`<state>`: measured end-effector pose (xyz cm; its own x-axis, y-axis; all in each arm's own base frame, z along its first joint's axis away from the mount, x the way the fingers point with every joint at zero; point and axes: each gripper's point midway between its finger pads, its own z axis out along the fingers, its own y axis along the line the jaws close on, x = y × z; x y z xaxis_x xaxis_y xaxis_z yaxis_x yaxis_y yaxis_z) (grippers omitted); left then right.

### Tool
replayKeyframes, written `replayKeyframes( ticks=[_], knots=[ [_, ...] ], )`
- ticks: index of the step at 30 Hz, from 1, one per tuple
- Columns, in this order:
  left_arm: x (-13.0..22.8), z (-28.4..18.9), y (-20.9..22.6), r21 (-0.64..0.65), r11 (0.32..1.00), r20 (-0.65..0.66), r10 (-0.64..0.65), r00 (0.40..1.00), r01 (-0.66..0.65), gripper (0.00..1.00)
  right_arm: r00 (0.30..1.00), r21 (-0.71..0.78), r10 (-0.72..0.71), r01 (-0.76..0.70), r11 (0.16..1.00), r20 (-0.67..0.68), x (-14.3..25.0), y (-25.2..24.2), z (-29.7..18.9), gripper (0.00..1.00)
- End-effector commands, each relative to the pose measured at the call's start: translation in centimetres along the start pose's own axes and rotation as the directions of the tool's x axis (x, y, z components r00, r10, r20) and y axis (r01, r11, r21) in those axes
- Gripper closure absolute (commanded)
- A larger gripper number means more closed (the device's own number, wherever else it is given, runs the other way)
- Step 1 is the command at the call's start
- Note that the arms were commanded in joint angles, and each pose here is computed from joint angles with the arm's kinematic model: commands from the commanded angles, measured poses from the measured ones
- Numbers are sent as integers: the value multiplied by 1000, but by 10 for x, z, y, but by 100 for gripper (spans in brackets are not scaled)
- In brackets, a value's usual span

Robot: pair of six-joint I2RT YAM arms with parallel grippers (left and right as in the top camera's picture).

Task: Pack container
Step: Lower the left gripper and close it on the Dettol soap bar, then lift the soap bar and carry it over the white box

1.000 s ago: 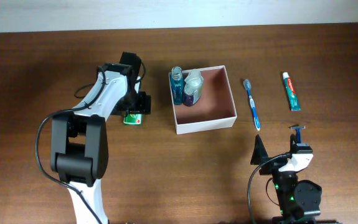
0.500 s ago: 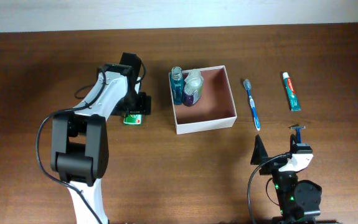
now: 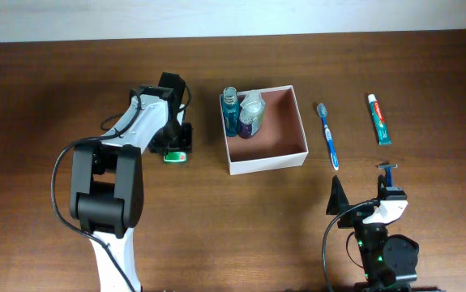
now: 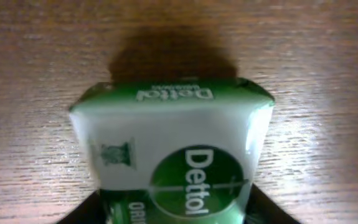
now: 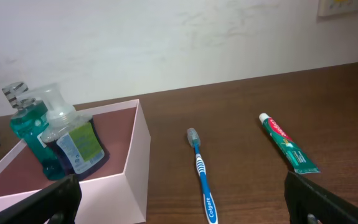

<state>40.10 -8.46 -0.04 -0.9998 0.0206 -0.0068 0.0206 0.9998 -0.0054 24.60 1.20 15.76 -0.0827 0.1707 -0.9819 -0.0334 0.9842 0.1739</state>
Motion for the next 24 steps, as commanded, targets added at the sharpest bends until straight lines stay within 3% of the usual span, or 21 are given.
replayKeyframes(
  ticks=[1, 4, 11, 17, 24],
  knots=[
    [4, 8, 5, -11, 1000, -21, -14, 1000, 14, 74, 1000, -7, -4, 4, 1000, -4, 2, 1, 0, 2],
    [1, 4, 4, -10, 1000, -16, -14, 1000, 14, 89, 1000, -7, -4, 4, 1000, -4, 2, 1, 0, 2],
    [-32, -50, 6, -42, 999, 67, -13, 998, 16, 88, 1000, -7, -4, 4, 1000, -4, 2, 1, 0, 2],
    [-66, -128, 0, -16, 1000, 206, -16, 978, 20, 89, 1000, -7, -4, 4, 1000, -4, 2, 1, 0, 2],
    [-81, -224, -5, 28, 999, 378, -25, 925, 15, 90, 1000, -7, -4, 4, 1000, -4, 2, 1, 0, 2]
  ],
)
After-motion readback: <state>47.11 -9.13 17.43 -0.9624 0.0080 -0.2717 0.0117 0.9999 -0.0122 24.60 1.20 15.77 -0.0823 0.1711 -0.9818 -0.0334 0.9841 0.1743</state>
